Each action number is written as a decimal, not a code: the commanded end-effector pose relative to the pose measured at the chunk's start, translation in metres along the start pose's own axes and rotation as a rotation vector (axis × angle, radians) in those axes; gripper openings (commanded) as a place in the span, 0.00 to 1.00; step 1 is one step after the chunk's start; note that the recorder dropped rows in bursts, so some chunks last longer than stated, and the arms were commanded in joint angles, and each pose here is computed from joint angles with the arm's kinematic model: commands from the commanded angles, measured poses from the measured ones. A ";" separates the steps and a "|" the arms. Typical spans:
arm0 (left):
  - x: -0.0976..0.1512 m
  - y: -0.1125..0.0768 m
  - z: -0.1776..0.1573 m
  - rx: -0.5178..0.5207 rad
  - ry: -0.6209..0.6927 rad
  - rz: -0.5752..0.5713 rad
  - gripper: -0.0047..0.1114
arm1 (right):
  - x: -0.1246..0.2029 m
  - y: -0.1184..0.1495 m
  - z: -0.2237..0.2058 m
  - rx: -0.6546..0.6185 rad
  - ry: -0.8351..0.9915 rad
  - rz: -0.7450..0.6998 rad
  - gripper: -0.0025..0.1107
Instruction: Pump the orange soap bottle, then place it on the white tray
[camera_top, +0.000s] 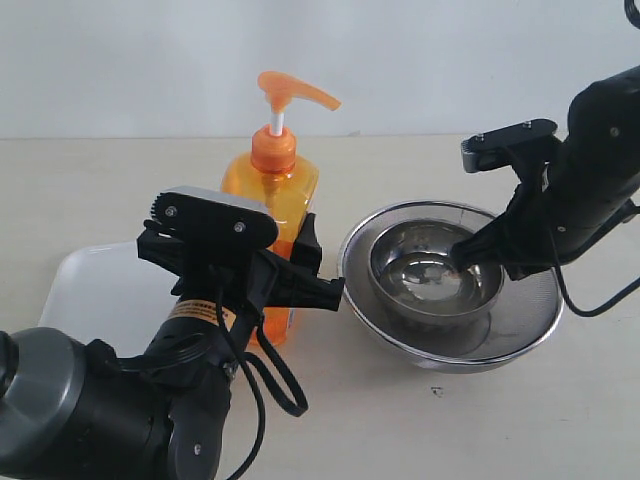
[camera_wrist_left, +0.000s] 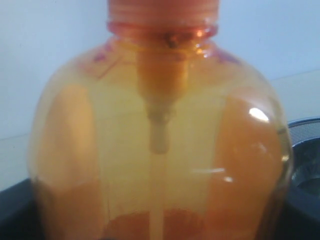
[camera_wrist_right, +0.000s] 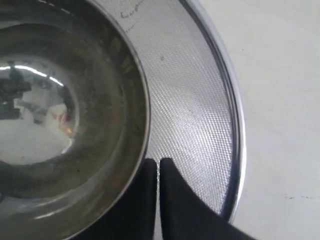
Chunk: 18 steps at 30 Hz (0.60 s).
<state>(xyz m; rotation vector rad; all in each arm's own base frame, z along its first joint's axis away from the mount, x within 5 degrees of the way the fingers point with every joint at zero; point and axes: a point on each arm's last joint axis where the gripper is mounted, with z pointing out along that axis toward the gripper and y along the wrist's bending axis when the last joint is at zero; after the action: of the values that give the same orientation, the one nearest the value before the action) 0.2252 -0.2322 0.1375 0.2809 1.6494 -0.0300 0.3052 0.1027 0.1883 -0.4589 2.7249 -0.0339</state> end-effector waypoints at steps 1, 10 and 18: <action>-0.002 0.002 -0.002 -0.012 -0.004 0.015 0.08 | -0.001 0.001 0.000 -0.020 -0.019 0.008 0.02; -0.002 0.002 -0.002 -0.012 -0.004 0.015 0.08 | -0.003 0.005 0.000 -0.065 -0.031 0.011 0.02; -0.002 0.002 -0.002 -0.012 -0.004 0.015 0.08 | -0.003 0.008 -0.001 -0.101 -0.040 0.031 0.02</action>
<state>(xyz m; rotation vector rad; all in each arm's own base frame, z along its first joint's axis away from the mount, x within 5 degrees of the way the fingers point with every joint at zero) 0.2252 -0.2322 0.1375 0.2809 1.6494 -0.0300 0.3050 0.1119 0.1891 -0.4473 2.7084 0.1109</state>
